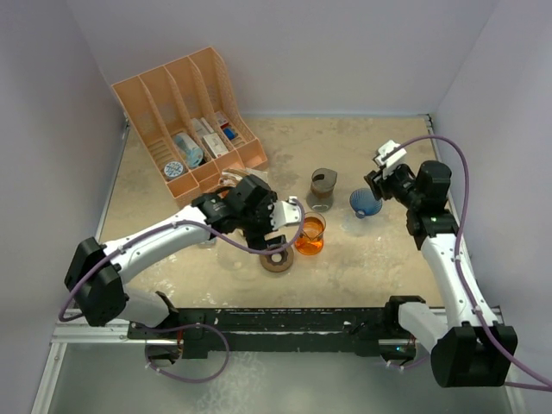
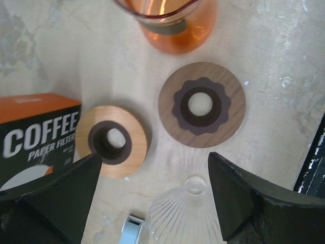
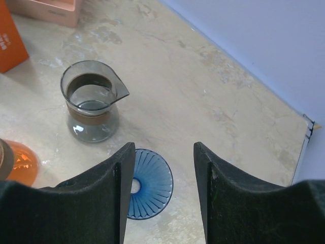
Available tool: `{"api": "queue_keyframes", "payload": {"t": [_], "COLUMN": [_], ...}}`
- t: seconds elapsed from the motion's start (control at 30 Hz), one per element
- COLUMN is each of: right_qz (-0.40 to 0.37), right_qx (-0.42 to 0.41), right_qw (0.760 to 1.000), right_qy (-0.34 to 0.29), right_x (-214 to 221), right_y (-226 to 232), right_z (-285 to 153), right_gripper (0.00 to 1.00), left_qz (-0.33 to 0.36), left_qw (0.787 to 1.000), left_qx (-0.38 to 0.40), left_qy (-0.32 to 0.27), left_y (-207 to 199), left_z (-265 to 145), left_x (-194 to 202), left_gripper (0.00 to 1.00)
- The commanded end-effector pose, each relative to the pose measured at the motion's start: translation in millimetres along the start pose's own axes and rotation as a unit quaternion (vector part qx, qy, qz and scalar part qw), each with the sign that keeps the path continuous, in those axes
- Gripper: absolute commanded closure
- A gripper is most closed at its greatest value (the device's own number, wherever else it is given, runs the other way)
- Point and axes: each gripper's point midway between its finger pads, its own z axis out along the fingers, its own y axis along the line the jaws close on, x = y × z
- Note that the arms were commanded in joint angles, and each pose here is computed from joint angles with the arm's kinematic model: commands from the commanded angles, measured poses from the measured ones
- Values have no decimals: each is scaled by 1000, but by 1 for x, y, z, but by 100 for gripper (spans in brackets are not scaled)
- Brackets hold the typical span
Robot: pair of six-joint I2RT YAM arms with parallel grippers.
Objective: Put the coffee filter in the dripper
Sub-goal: Pick up the dripper holder from the center of the board.
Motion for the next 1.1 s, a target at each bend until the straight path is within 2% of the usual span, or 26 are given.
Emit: {"api": "queue_keyframes", "payload": {"t": [0.0,0.17,0.33,0.63,1.07], "right_qz": [3,5,13,17,18], "right_qx": [28,56,45,40,51], "right_qw": [999,998,998,999,998], "right_qy": [-32,-38,-38,-30,-29], "right_x": [-14,-14,-11,-7,-5], "right_y": [-18,-29,-27,-26,-31], "right_z": [4,-7,-7,-5,-10], "right_gripper": [47,39,35,34,33], "left_qz": [24,70,95,156,214], "left_qw": [1000,997,994,980,965], "left_qx": [-2,1,19,109,118], "left_qy": [8,39,48,55,99], "left_y": [-13,-29,-39,-74,-83], "left_z": [18,41,51,56,79], "left_x": [-10,-4,-1,15,33], "left_gripper": [16,15,15,19,26]}}
